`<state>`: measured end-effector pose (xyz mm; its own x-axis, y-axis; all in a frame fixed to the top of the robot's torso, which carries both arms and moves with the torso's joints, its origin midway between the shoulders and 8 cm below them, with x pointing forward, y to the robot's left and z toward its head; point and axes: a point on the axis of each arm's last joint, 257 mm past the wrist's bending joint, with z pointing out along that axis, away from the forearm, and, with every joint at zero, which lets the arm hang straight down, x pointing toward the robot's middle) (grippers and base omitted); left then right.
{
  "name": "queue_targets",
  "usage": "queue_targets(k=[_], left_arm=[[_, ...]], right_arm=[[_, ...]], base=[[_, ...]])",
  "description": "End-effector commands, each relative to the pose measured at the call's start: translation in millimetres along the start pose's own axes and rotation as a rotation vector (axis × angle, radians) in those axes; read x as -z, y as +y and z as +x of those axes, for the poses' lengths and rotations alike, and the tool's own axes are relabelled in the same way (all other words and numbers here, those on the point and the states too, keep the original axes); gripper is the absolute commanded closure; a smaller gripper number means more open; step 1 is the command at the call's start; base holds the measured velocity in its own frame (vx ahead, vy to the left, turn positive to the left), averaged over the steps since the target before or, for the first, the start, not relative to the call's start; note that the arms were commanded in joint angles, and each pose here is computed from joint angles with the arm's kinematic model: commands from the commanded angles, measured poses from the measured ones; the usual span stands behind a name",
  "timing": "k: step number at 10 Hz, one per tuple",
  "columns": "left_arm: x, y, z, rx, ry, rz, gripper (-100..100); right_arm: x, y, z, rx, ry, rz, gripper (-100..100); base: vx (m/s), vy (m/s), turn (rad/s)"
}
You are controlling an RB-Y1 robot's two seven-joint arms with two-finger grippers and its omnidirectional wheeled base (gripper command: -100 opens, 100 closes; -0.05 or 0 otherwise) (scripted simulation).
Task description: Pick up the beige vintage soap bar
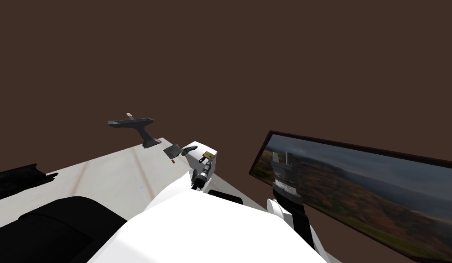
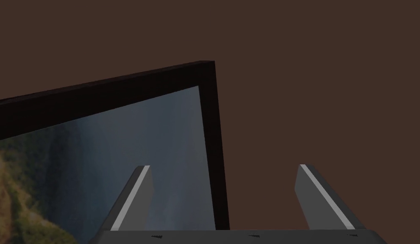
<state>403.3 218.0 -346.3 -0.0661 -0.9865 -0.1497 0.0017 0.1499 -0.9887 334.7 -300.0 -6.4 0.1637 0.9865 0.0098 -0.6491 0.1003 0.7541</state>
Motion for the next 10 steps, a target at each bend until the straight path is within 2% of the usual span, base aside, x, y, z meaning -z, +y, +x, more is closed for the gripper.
queue_targets(k=[1,3,4,8,9,10], left_arm=[[7.7,-6,1.6,-0.002,0.023,0.014,-100],[11.7,0,2.0,-0.001,0.026,-0.001,-100],[13.0,0,1.8,-0.001,0.027,-0.003,100],[13.2,1,1.9,0.000,0.027,-0.004,100],[13.2,1,2.0,0.000,0.027,-0.004,0],[0.8,-4,-0.6,-0.002,0.006,0.011,100]], right_arm=[[0.0,0,0,0.000,0.000,0.000,0],[0.0,0,0,0.000,0.000,0.000,0],[-0.1,0,0,0.000,0.000,0.000,0],[-0.1,0,0,0.000,0.000,0.000,0],[-0.1,0,0,0.000,0.000,0.000,0],[-0.1,0,0,0.000,0.000,0.000,0]], base=[[0.119,-0.051,0.128],[0.073,-0.032,0.077],[0.000,0.000,0.000],[0.000,0.000,0.000],[0.000,0.000,0.000],[-0.070,0.044,-0.187]])
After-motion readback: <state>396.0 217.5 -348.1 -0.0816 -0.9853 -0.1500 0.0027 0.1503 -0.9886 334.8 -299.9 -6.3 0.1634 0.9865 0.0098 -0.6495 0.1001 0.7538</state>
